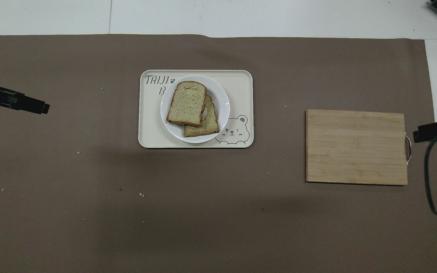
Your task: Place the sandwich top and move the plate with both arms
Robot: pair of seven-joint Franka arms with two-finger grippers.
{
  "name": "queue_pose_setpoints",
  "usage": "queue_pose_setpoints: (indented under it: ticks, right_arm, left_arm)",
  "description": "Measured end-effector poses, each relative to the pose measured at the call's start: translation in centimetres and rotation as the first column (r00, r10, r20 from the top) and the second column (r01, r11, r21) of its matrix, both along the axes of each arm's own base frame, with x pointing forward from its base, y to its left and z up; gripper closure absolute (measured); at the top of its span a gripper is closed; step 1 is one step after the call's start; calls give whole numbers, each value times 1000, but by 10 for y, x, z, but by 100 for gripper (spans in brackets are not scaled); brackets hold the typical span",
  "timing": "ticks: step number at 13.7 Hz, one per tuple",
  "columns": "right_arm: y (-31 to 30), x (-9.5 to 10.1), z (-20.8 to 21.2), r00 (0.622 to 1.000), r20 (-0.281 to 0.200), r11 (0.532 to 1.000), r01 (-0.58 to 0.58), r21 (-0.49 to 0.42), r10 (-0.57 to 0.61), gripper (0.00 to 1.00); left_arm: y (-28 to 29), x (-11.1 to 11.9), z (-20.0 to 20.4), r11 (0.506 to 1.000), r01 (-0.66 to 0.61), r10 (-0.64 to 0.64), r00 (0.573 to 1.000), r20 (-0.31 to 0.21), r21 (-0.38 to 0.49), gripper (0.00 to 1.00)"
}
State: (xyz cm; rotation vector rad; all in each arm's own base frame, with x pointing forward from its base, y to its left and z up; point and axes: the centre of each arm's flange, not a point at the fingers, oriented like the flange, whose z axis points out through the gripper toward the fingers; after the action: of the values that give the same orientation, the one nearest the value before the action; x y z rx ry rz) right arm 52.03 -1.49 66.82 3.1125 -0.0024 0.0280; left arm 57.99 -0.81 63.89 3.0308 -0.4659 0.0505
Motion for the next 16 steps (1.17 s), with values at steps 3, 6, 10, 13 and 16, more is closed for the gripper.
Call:
queue_pose_setpoints:
  ticks: [3, 6, 10, 13, 16]
  right_arm:
    - [0, 0, 0, 1000, 0, 1000, 0, 0, 0, 0]
    - [0, 0, 0, 1000, 0, 1000, 0, 0, 0, 0]
    - [0, 0, 0, 1000, 0, 1000, 0, 0, 0, 0]
    - [0, 0, 0, 1000, 0, 1000, 0, 0, 0, 0]
    - [0, 0, 0, 1000, 0, 1000, 0, 0, 0, 0]
  left_arm:
    - [2, -12, 15, 998, -61, 62, 997, -55, 18, 0]
    - [-2, -24, 33, 991, -130, 132, 990, -56, 27, 0]
    - [-2, -33, 40, 984, -176, 178, 982, -66, 29, 0]
    - [-7, -34, 38, 985, -172, 174, 982, -78, 31, 0]
    - [-12, -34, 37, 980, -195, 197, 977, -83, 33, 0]
